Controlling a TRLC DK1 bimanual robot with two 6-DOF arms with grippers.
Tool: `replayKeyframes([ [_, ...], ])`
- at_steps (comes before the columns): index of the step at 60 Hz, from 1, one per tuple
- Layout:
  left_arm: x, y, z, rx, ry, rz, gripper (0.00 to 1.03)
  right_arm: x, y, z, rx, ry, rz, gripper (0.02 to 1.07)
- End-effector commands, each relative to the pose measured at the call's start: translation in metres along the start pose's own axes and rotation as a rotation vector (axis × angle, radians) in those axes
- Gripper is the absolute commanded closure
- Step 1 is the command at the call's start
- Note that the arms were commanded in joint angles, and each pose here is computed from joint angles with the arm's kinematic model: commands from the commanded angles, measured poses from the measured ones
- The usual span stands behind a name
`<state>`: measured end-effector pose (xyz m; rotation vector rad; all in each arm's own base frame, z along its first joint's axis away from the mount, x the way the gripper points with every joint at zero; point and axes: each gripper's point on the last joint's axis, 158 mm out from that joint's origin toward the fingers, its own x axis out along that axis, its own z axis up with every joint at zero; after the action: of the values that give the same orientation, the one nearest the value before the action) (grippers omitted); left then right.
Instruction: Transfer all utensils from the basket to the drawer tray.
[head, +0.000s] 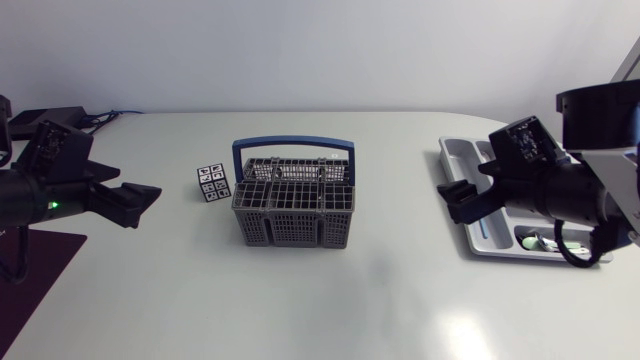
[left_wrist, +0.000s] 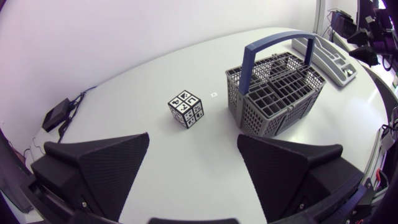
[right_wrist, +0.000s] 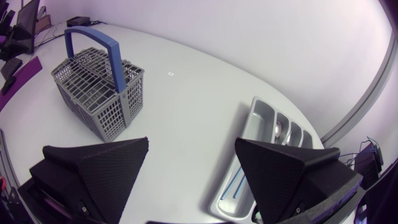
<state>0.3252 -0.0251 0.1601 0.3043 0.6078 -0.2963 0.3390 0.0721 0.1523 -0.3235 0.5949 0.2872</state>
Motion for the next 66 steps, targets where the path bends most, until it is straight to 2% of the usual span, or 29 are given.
replayKeyframes([
  [1, -0.003, -0.001, -0.005, -0.016, -0.028, 0.013, 0.04, -0.006, -0.007, -0.009, 0.012, -0.011, -0.033, 0.07],
  [13, -0.012, 0.002, -0.001, -0.016, -0.133, 0.076, 0.04, -0.023, -0.025, -0.02, 0.019, -0.051, -0.137, 0.07],
  [20, -0.02, 0.014, 0.0, -0.07, -0.168, 0.151, 0.04, -0.037, -0.035, -0.024, 0.02, -0.116, -0.219, 0.07],
  [40, -0.04, 0.031, -0.002, -0.12, -0.307, 0.311, 0.04, -0.068, -0.042, -0.029, -0.009, -0.244, -0.316, 0.07],
  [66, -0.045, 0.018, -0.021, -0.139, -0.377, 0.315, 0.04, -0.077, -0.04, -0.05, 0.153, -0.372, -0.311, 0.07],
])
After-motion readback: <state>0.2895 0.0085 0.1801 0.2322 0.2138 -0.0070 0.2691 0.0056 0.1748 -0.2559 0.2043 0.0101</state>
